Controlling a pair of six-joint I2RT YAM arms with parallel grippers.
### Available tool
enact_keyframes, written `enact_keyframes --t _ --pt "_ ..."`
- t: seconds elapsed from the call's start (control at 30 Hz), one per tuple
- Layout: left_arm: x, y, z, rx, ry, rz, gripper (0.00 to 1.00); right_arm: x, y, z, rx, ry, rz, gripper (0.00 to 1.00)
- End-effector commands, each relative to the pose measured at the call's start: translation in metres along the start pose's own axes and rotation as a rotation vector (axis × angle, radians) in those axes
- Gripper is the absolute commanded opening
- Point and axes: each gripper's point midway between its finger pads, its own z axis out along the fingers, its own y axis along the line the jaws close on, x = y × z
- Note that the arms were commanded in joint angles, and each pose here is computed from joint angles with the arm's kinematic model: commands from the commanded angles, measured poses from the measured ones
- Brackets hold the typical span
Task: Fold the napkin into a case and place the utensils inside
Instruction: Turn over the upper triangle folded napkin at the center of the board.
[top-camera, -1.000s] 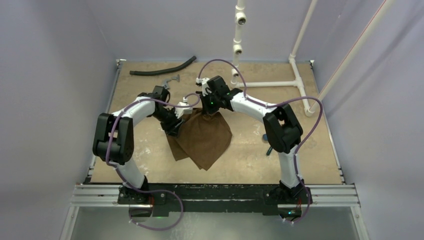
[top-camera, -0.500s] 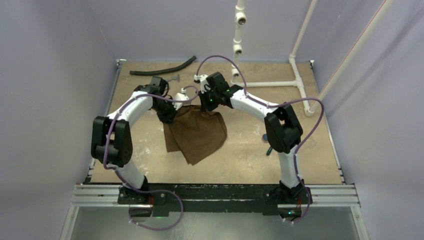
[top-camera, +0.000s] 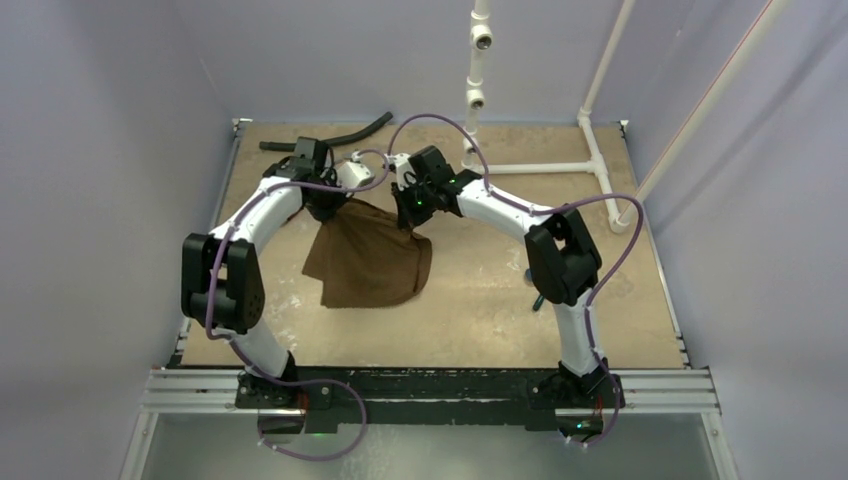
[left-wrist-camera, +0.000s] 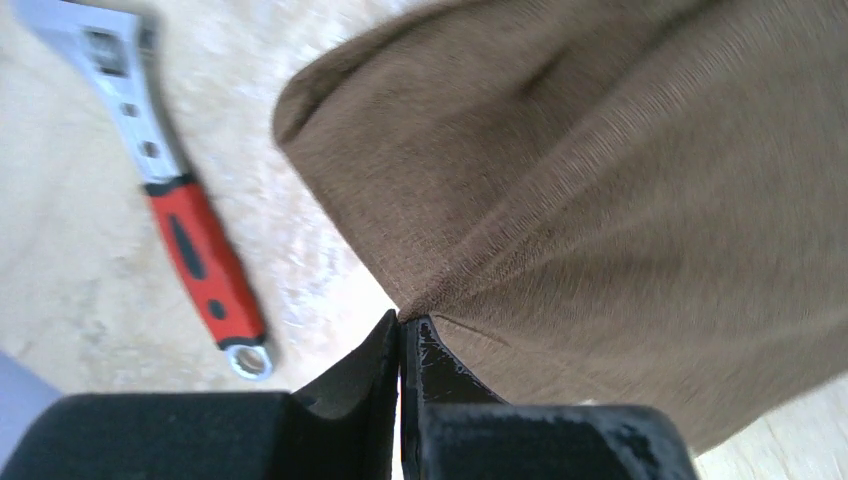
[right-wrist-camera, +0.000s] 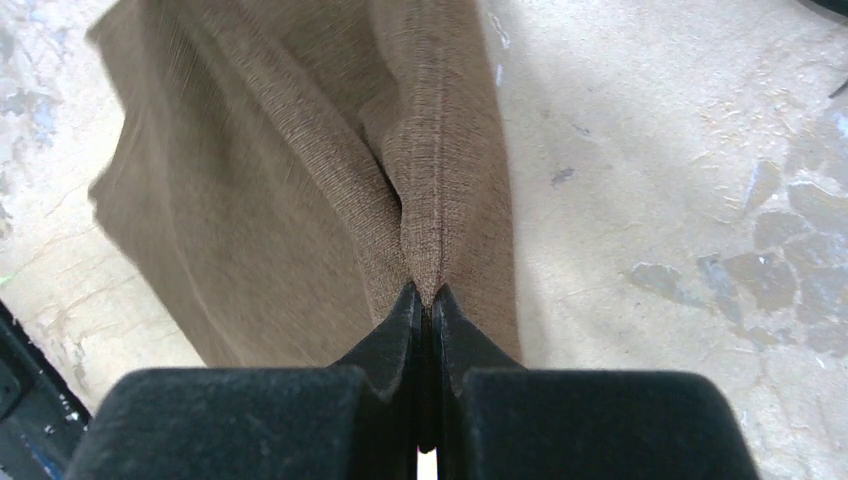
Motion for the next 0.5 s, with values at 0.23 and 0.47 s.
enact_keyframes --t 0.23,0.47 --pt "-0.022 0.065 0.032 -0.29 -0.091 -0.077 0.0 -0.003 0.042 -0.035 -0.194 -0.043 -0.063 0.0" --pt "-0.044 0.056 0.042 -0.293 -0.226 -0.086 0.0 0.026 0.041 -0.021 -0.203 -0.001 0.048 0.0"
